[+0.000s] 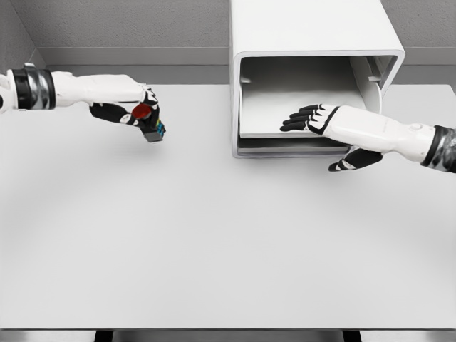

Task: Slide open multi-storey tabletop storage cabinets and put open load switch and slide close multi-storey tabletop storage cabinets

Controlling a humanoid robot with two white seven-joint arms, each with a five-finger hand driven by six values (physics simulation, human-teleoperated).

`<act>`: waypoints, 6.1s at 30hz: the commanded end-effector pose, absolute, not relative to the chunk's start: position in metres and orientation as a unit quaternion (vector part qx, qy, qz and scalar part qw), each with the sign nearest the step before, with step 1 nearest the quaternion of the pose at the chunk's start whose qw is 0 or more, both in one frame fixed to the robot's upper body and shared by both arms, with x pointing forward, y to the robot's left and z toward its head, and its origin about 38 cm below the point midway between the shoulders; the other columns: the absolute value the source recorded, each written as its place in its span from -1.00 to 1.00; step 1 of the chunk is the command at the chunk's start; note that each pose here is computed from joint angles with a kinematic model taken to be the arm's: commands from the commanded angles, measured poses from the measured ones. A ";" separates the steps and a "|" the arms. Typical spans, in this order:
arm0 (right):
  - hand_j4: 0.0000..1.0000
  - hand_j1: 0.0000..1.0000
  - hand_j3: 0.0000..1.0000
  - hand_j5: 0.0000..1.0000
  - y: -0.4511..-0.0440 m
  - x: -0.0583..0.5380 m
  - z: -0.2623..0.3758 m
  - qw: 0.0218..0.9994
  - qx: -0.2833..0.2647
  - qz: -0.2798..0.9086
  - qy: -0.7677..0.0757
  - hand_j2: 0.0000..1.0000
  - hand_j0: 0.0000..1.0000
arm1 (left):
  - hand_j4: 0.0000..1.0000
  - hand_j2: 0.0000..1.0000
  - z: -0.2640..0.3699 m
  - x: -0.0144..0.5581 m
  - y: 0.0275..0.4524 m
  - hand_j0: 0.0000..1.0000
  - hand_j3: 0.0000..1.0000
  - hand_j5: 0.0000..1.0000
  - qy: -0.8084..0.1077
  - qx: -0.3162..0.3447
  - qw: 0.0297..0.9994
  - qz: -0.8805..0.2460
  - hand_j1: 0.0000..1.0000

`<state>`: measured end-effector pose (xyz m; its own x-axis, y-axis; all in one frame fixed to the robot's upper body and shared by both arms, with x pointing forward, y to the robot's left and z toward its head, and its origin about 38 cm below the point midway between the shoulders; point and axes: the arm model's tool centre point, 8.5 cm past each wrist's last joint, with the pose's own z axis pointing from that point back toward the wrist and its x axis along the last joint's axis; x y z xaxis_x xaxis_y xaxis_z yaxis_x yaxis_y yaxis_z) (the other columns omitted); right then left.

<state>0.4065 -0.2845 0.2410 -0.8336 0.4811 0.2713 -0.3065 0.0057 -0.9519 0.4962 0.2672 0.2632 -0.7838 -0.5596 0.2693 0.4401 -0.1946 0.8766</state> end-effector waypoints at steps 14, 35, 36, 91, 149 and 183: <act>1.00 1.00 1.00 1.00 -0.289 0.403 0.212 0.313 -0.049 0.701 -0.639 1.00 1.00 | -0.23 -0.23 0.280 0.483 0.240 -0.23 -0.23 -0.23 -0.558 0.036 0.281 -0.780 -0.23; 1.00 1.00 1.00 1.00 -0.314 0.376 0.228 0.311 -0.058 0.712 -0.627 1.00 1.00 | -0.23 -0.23 0.280 0.478 0.234 -0.23 -0.23 -0.23 -0.559 0.029 0.270 -0.784 -0.23; 1.00 1.00 1.00 1.00 -0.315 0.375 0.227 0.314 -0.056 0.709 -0.629 1.00 1.00 | -0.23 -0.23 0.280 0.478 0.234 -0.23 -0.23 -0.23 -0.559 0.029 0.270 -0.784 -0.23; 1.00 1.00 1.00 1.00 -0.311 0.382 0.231 0.330 -0.030 0.687 -0.647 1.00 1.00 | -0.23 -0.23 0.327 0.461 0.205 -0.23 -0.23 -0.23 -0.565 0.044 0.187 -0.803 -0.23; 1.00 1.00 1.00 1.00 -0.340 0.369 0.279 0.321 -0.068 0.674 -0.662 1.00 1.00 | -0.23 -0.23 0.387 0.440 0.109 -0.23 -0.23 -0.23 -0.582 0.028 0.052 -0.811 -0.23; 1.00 1.00 1.00 1.00 -0.340 0.369 0.275 0.325 -0.066 0.677 -0.657 1.00 1.00 | 0.07 0.07 0.359 0.474 0.050 0.07 0.07 0.07 -0.554 0.028 0.060 -0.830 0.07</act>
